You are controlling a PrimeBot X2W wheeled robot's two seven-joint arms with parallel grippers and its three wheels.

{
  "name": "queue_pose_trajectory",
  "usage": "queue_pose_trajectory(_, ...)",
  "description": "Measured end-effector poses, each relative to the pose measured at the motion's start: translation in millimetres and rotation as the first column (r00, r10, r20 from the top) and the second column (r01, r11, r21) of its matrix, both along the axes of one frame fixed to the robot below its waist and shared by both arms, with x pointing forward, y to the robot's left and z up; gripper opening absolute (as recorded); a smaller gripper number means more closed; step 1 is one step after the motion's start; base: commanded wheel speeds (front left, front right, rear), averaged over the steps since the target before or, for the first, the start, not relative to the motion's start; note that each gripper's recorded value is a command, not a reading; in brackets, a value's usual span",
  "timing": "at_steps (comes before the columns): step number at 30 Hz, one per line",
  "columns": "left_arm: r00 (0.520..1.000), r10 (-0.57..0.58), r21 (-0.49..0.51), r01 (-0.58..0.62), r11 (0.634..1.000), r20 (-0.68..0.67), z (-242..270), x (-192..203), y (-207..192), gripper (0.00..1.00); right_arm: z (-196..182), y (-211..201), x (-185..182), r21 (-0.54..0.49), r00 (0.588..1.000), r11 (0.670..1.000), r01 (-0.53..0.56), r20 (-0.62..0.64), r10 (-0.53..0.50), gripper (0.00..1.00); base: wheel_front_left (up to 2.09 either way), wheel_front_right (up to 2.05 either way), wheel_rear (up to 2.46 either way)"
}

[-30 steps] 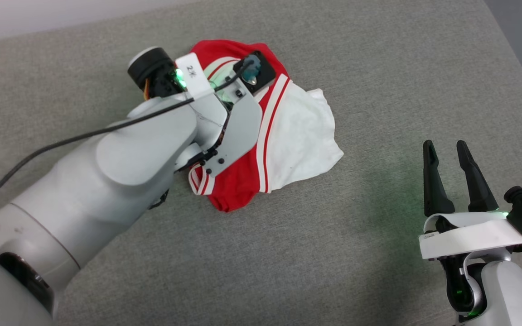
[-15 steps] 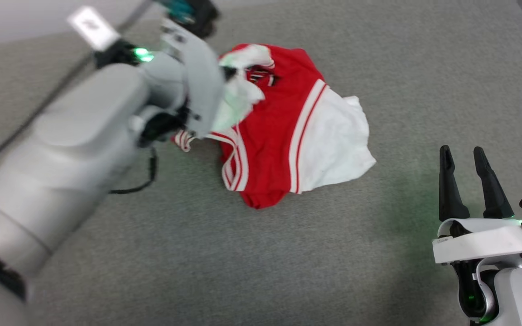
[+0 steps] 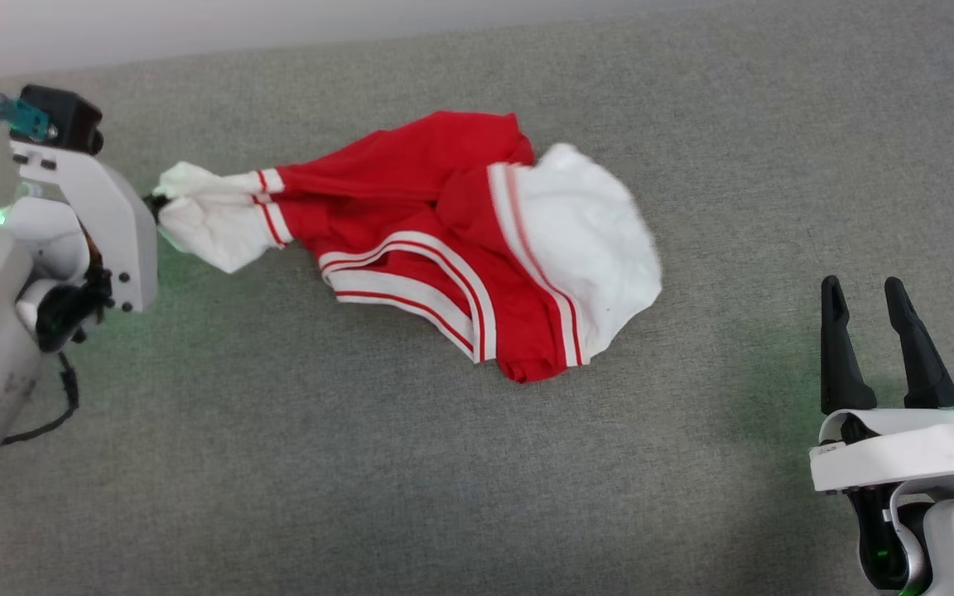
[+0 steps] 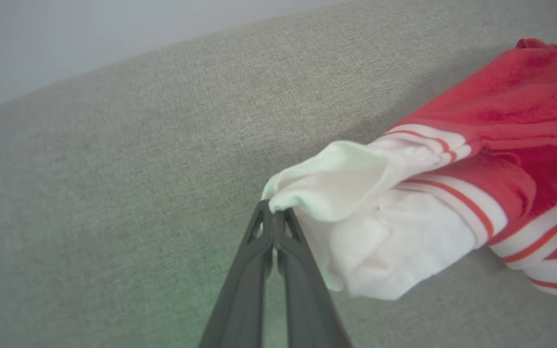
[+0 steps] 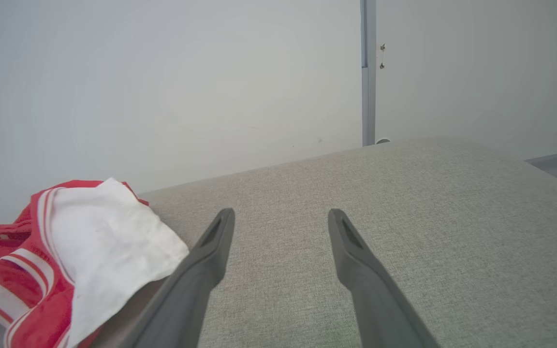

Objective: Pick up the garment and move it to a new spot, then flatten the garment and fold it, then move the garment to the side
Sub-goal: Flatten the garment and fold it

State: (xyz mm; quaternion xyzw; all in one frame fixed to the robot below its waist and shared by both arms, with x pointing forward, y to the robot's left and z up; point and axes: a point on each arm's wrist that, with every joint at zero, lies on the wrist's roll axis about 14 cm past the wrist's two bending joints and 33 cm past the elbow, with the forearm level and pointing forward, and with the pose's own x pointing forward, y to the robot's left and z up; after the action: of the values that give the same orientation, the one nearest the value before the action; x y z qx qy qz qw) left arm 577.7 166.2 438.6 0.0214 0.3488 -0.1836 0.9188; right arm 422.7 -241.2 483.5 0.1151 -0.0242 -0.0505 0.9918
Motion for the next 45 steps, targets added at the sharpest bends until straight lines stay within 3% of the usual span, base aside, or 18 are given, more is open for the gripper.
queue_pose_trajectory(2,0.998,-0.031,0.068,0.027,0.997,0.057,-2,3,8,0.0,-1,-1,0,-0.006,1.0,1.0,-0.001,-0.004,0.001,1.0,0.0,0.0,0.0)
queue_pose_trajectory(5,0.99,0.007,0.049,-0.014,0.999,0.14,4,14,12,0.0,-2,-4,1,-0.014,1.0,1.0,0.0,-0.009,0.0,1.0,0.0,0.0,0.0)
queue_pose_trajectory(10,0.978,0.062,0.105,-0.085,0.991,0.2,3,26,28,0.03,-4,-3,2,-0.017,1.0,1.0,-0.004,-0.014,0.004,1.0,0.0,0.0,0.0)
queue_pose_trajectory(13,0.986,0.027,0.171,-0.056,0.984,0.167,-10,22,26,1.0,-5,-2,2,-0.019,1.0,1.0,-0.006,-0.016,0.005,1.0,0.0,0.0,0.0)
queue_pose_trajectory(18,0.981,0.007,0.212,-0.048,0.976,0.194,-10,21,29,1.0,-4,-2,2,-0.023,1.0,1.0,-0.01,-0.016,0.009,1.0,0.0,0.0,0.0)
queue_pose_trajectory(24,0.947,-0.035,0.262,-0.053,0.964,0.321,25,27,44,1.0,-1,6,3,-0.017,0.999,0.999,-0.032,-0.005,0.031,1.0,0.0,0.0,0.0)
queue_pose_trajectory(33,0.877,-0.278,0.266,0.181,0.947,0.391,62,8,-24,1.0,6,25,6,-0.009,0.996,0.996,-0.085,0.015,0.086,1.0,0.0,0.0,0.0)
queue_pose_trajectory(39,0.803,-0.467,0.256,0.395,0.882,0.371,63,-36,-79,1.0,14,30,3,-0.015,0.994,0.994,-0.105,0.033,0.105,1.0,0.0,0.0,0.0)
queue_pose_trajectory(45,0.752,-0.633,0.233,0.592,0.772,0.187,23,-111,-116,1.0,15,20,-6,-0.025,0.996,0.996,-0.081,0.031,0.082,1.0,0.0,0.0,0.0)
